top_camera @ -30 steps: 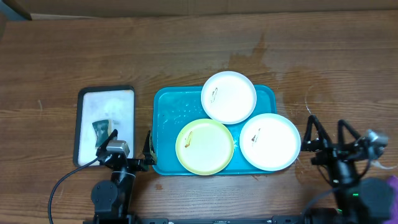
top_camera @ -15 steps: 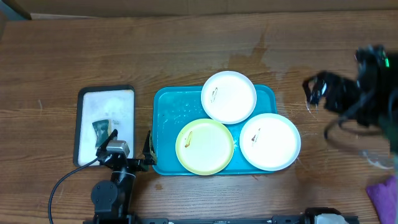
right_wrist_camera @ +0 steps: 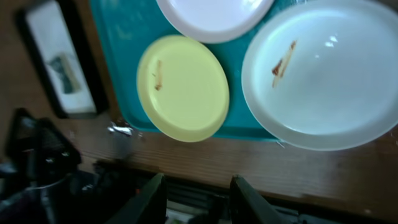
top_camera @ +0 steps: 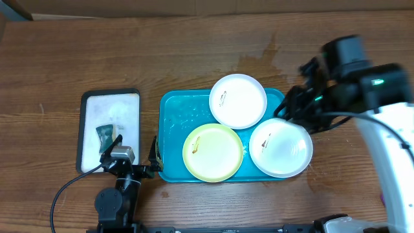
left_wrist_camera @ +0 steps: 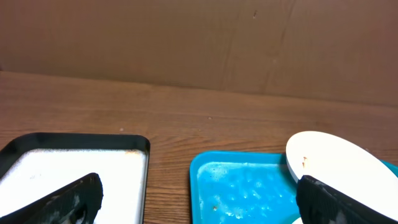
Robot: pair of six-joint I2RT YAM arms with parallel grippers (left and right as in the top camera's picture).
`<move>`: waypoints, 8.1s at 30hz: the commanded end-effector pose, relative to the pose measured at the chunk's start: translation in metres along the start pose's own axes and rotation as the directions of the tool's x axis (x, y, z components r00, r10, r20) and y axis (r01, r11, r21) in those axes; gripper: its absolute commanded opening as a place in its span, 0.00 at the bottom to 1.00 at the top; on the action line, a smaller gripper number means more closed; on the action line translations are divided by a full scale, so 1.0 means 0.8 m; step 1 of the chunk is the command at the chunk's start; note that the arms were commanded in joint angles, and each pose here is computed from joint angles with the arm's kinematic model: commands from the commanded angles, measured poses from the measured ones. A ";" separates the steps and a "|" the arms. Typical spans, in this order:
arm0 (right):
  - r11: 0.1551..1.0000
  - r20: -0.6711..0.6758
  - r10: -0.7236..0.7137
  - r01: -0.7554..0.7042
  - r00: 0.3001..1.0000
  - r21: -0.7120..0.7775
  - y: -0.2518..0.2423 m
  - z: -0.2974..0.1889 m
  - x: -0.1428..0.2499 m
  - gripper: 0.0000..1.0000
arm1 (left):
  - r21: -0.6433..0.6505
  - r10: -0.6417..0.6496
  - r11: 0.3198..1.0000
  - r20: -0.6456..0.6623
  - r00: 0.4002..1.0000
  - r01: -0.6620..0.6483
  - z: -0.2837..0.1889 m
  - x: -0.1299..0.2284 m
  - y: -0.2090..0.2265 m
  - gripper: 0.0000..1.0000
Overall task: Clean dirty plates on tray and stack at the side
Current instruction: 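Move the right gripper over the tray and grip the yellow plate's rim, then reach the left gripper into the soapy basin toward the green sponge, then grasp the green-and-yellow sponge with the left gripper and lift it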
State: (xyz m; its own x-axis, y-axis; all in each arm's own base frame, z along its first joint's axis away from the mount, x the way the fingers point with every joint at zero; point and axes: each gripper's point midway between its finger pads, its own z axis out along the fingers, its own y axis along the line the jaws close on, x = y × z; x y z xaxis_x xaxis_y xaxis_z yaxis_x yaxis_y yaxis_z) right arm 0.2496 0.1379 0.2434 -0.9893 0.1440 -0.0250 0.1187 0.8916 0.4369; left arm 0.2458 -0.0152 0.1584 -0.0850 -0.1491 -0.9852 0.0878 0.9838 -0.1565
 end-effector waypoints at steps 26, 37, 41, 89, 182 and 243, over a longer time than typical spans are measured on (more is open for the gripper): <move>0.955 0.114 0.142 -0.167 0.983 0.245 0.003 0.213 0.084 0.49 | 0.003 0.023 1.000 0.003 1.000 -0.023 0.000 0.000 -0.001 1.00; 0.904 0.306 0.266 -0.347 0.914 0.250 -0.032 0.234 0.058 0.41 | 0.003 0.023 1.000 0.003 1.000 -0.023 0.000 0.000 -0.001 1.00; 0.909 0.291 0.273 -0.345 0.917 0.234 -0.031 0.247 0.059 0.40 | 0.003 0.023 1.000 0.003 1.000 -0.023 0.000 0.000 -0.001 1.00; 0.992 0.202 0.046 -0.068 0.978 0.102 0.029 0.301 0.037 0.44 | 0.003 0.023 1.000 0.003 1.000 -0.023 0.000 0.000 -0.001 1.00; 0.993 0.157 0.063 -0.077 0.986 0.089 0.029 0.331 0.041 0.24 | -0.245 -0.228 0.969 -0.890 0.394 0.007 0.119 0.136 0.149 0.52; 0.991 0.236 0.058 -0.084 0.970 0.105 0.027 0.327 0.023 0.38 | -0.345 -0.317 0.938 -0.887 0.337 -0.025 0.108 0.126 0.160 0.68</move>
State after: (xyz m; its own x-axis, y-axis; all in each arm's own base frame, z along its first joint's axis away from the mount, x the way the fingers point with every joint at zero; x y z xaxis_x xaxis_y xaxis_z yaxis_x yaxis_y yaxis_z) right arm 0.2479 0.2708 0.0119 -0.9440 0.2800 -0.1748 0.2106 0.9187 0.3340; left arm 0.3275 0.0871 0.0223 -0.9484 -0.2561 -0.1867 -0.2442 0.9660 -0.0847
